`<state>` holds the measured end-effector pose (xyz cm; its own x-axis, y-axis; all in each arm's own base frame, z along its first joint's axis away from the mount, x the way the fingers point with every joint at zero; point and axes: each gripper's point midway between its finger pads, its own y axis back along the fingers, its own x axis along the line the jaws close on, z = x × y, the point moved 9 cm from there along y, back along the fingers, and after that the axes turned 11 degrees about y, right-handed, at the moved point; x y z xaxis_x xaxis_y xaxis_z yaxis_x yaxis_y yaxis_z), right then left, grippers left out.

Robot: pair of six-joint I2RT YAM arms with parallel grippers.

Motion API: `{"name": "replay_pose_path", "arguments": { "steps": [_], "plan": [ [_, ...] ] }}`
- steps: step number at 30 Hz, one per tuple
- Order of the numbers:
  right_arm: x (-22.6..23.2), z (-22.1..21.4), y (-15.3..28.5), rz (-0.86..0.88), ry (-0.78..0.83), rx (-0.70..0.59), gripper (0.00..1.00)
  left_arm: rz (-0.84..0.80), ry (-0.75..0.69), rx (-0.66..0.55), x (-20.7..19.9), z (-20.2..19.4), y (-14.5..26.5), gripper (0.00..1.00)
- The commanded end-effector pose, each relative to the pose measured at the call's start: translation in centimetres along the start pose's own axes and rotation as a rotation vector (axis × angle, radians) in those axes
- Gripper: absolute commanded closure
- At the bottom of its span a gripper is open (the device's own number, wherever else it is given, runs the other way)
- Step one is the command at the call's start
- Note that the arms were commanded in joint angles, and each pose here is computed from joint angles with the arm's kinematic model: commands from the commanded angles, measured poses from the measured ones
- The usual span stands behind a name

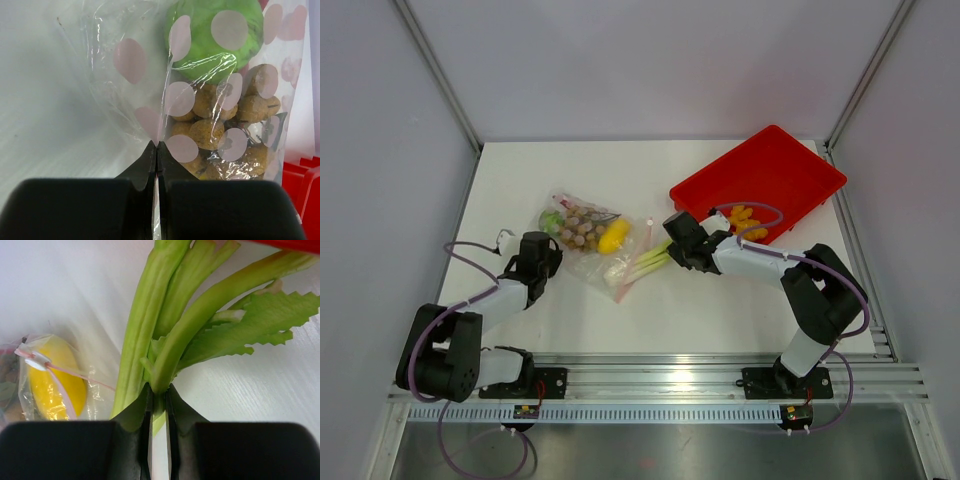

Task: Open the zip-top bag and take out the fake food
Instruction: Pick up the fake vegetable from the zipper food storage bag, then place the fake vegetable in the bin.

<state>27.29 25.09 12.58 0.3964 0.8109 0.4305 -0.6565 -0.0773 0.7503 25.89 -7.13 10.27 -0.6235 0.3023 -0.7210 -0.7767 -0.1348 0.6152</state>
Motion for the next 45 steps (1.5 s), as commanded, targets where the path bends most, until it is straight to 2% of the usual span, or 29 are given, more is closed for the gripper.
{"name": "replay_pose_path", "arguments": {
  "steps": [1, 7, 16, 27, 34, 45],
  "plan": [
    [1.8, 1.1, 2.1, 0.069, 0.046, -0.017, 1.0, -0.026, 0.045, -0.074, -1.4, 1.6, 0.1, 1.0],
    [3.2, 1.9, 3.7, 0.127, 0.282, -0.012, 1.0, -0.004, 0.069, -0.091, -1.2, 2.2, 0.2, 1.0],
    [3.4, 4.3, 7.7, 0.208, 0.5, -0.127, 1.0, -0.003, 0.08, -0.1, -1.1, 2.6, 0.6, 1.0],
    [2.2, 8.5, 12.8, 0.254, 0.499, -0.369, 1.0, -0.007, 0.074, -0.079, -1.1, 2.4, 0.6, 1.0],
    [1.9, 10.8, 12.3, 0.309, 0.459, -0.33, 1.0, -0.007, 0.073, -0.059, -1.1, 2.2, 0.5, 1.0],
    [-0.7, 17.2, 8.9, 0.302, 0.263, -0.263, 1.0, -0.014, 0.073, -0.055, -1.3, 2.2, 0.7, 1.0]
  ]
}}
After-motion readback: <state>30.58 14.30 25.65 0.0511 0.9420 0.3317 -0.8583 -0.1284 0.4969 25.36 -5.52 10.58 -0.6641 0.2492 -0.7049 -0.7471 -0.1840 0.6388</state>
